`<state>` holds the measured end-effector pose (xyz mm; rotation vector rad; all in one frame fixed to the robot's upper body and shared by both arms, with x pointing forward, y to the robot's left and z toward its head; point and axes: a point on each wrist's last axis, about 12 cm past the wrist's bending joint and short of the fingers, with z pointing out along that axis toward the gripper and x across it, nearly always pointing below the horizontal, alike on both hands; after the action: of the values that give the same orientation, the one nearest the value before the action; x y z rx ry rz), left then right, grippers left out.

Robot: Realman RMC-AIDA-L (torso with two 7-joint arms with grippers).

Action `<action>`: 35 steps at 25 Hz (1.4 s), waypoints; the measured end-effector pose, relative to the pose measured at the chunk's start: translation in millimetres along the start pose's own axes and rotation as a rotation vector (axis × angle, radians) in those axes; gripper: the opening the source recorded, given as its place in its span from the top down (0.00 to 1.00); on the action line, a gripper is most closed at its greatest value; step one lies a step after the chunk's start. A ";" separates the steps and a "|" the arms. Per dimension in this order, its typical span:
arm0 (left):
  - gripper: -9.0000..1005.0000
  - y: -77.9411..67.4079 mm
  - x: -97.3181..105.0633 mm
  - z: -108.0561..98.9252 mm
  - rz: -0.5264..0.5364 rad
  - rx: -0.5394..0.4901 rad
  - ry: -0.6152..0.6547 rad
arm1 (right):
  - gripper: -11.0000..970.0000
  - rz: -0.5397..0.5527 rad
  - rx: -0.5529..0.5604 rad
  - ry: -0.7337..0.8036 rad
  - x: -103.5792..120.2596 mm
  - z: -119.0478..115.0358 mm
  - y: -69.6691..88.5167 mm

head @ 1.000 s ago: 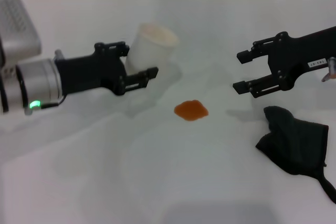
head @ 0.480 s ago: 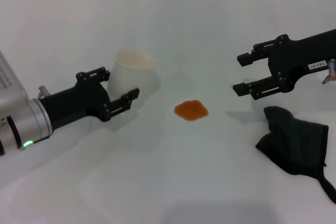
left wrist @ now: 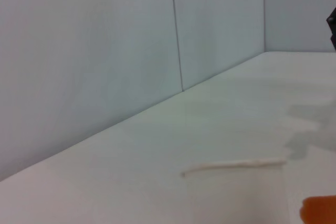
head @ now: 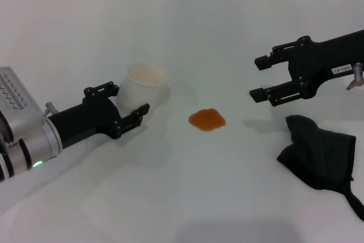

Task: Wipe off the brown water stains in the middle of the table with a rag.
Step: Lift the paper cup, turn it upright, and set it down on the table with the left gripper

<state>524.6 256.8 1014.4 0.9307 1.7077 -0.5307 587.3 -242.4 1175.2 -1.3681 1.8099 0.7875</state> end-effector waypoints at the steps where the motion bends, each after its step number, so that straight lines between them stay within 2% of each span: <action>1: 0.39 -0.8 0.6 -0.2 0.003 0.002 0.000 | 0.24 0.001 0.001 0.000 0.3 -0.1 0.0; 9: 0.39 -9.9 13.0 -5.9 -0.016 0.001 0.025 | 0.24 -0.001 0.006 -0.001 0.1 -1.1 -0.5; 12: 0.31 -13.3 17.8 -10.2 -0.011 -0.004 0.030 | 0.24 0.002 0.007 -0.001 0.7 -1.3 -0.7; 18: 0.31 -14.2 22.6 -17.9 -0.043 -0.052 0.013 | 0.24 0.004 0.008 0.000 1.5 -1.9 -1.0; 20: 0.28 -14.1 22.3 -17.7 -0.050 -0.053 0.011 | 0.24 0.004 0.008 0.000 1.6 -1.7 -0.9; 28: 0.16 -6.8 10.2 -0.2 -0.068 -0.031 0.009 | 0.24 0.007 0.000 0.000 2.6 0.2 1.0; 35: 0.11 -0.3 2.8 16.2 -0.088 -0.024 0.045 | 0.24 0.004 -0.008 -0.010 2.3 1.5 2.6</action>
<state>533.6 245.6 1006.3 0.8594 1.7980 -0.5502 584.7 -241.7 1172.5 -1.3641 1.8044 0.8034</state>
